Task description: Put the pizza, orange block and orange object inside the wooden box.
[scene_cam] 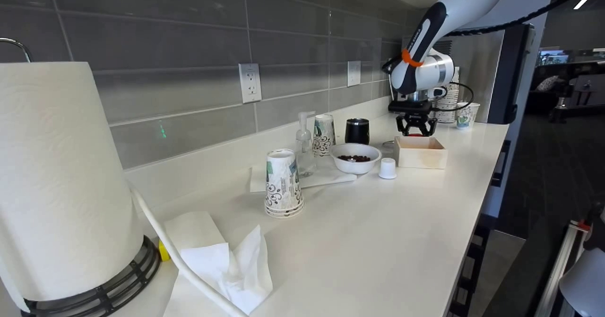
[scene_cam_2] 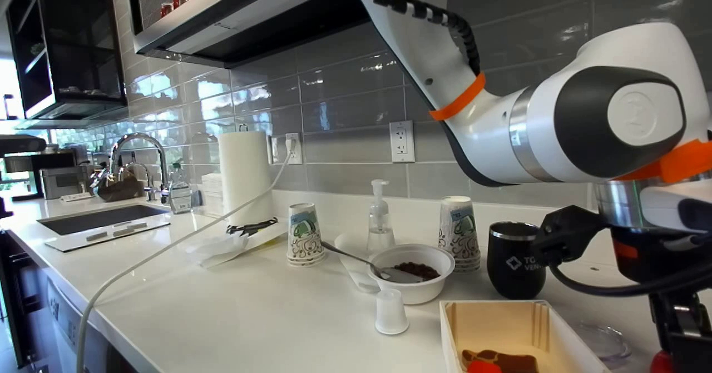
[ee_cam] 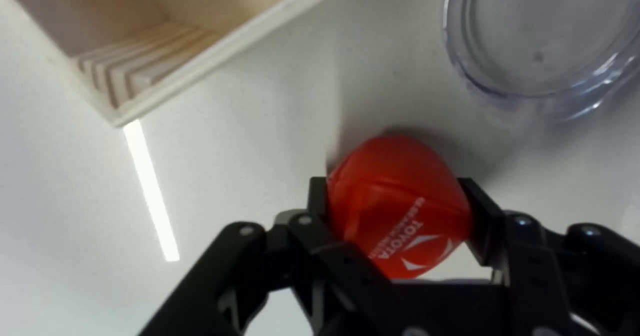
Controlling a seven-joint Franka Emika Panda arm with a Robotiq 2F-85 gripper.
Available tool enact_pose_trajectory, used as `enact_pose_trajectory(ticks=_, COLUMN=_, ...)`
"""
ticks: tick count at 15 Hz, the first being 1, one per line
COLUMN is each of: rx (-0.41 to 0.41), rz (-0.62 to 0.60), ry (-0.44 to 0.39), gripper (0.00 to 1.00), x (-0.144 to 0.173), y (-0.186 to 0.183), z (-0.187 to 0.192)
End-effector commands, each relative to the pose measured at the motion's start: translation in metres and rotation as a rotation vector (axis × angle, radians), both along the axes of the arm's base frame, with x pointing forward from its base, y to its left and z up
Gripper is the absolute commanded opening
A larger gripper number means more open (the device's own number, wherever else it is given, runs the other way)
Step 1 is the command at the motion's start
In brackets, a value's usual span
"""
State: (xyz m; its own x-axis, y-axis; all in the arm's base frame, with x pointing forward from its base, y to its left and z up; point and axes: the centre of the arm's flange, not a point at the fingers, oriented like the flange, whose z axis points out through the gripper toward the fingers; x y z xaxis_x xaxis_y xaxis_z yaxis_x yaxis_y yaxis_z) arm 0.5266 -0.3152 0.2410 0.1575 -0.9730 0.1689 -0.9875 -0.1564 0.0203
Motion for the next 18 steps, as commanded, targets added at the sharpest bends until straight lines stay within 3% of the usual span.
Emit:
enact_pose_trajectory(ticks=1, rx=-0.019, rz=-0.027, ry=-0.010, gripper=0.35, x=0.003, y=-0.013, z=-0.003)
enact_pose_trajectory(ticks=3, rx=-0.032, rz=-0.037, ry=-0.018, gripper=0.23, x=-0.004, y=-0.018, z=0.007)
enact_pose_trajectory(ticks=8, rx=-0.043, rz=-0.024, ry=-0.055, gripper=0.15, x=-0.030, y=-0.011, z=0.050)
enact_pose_trajectory(ticks=12, rx=-0.056, rz=0.048, ry=-0.125, gripper=0.13, x=-0.035, y=0.030, z=0.105)
enact_pose_trajectory(ticks=18, rx=0.008, rz=0.187, ry=-0.099, gripper=0.13, x=-0.067, y=0.112, z=0.156)
